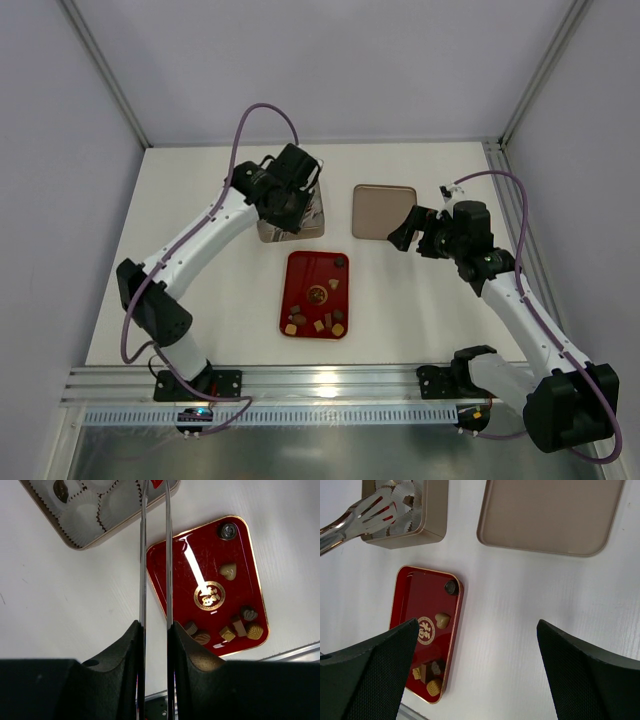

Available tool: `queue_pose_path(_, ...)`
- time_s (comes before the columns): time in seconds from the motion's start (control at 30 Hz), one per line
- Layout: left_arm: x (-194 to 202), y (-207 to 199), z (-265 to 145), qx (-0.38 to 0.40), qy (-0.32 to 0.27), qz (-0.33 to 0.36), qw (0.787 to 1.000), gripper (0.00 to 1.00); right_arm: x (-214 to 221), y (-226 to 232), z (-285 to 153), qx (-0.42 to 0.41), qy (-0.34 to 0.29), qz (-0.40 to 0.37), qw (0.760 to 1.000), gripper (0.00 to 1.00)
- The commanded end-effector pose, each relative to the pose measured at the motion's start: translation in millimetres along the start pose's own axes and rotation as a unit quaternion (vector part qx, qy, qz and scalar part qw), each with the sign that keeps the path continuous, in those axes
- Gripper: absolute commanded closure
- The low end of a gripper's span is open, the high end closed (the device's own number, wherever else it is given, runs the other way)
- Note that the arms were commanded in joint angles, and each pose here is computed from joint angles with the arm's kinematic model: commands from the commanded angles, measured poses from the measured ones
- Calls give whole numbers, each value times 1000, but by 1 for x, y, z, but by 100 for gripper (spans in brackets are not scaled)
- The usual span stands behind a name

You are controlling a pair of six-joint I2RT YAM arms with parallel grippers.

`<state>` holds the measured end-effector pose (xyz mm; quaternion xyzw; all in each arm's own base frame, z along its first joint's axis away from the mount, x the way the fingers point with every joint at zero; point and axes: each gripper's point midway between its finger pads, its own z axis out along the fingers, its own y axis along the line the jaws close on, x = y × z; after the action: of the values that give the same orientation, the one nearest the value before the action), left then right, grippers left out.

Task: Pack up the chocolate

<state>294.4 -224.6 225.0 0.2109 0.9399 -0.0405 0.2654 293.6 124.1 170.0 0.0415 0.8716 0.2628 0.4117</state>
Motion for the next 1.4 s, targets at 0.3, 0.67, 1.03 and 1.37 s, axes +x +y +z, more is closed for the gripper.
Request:
queue_pose_path(0.3, -29, 5, 39, 10, 3, 2, 1000, 79, -14, 10, -2, -16, -21, -15, 1000, 0)
queue_pose_path(0.67, -13, 8, 58, 7, 30, 4, 1000, 79, -13, 10, -2, -15, -20, -15, 1000, 0)
queue_pose_path(1.03, -9, 10, 57, 4, 37, 6, 999, 77, -12, 10, -2, -16, -19, -15, 1000, 0)
queue_pose_path(1.37, -3, 11, 57, 2, 42, 6, 999, 74, -13, 10, -2, -15, -20, -14, 1000, 0)
